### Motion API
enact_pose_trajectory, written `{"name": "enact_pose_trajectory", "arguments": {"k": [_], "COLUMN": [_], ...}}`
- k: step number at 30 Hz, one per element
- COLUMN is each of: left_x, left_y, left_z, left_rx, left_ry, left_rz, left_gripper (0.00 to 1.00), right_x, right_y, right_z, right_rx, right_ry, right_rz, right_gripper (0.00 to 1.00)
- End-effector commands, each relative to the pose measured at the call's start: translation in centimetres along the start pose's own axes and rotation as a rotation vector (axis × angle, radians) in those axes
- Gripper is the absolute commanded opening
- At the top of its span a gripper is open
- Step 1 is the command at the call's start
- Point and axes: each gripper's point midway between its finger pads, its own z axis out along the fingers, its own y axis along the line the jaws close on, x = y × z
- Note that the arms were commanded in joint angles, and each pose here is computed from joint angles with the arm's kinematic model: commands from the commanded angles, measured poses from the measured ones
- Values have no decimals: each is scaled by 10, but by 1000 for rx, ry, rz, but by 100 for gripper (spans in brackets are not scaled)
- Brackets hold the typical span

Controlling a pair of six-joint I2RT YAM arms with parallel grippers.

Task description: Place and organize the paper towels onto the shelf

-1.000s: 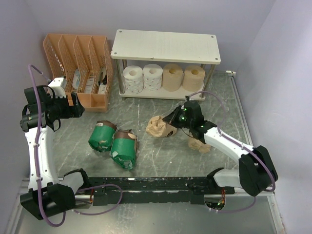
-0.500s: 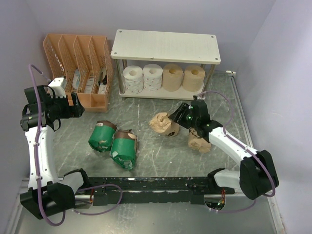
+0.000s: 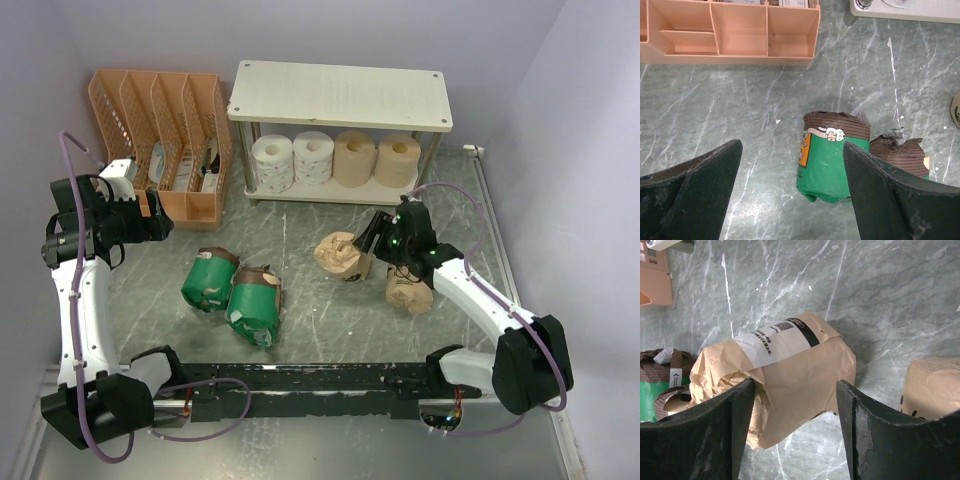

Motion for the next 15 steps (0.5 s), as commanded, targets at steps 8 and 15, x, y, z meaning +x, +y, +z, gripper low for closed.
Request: {"name": "enact_pose_trajectory", "arguments": {"k": [8, 15], "left_x": [-11, -11], "left_y": [4, 5], "left_z": [-2, -1], "left_rx": [-17, -15], "left_ry": [-32, -27], "left_rz": [7, 5], "left_gripper": [94, 94], "right_x": [-12, -16], "right_y": [-43, -46], "right_z": [-32, -39], "right_rx": [232, 242], "right_ry": [-77, -115], "right_rz": [-51, -39], "right_gripper": [70, 77]}}
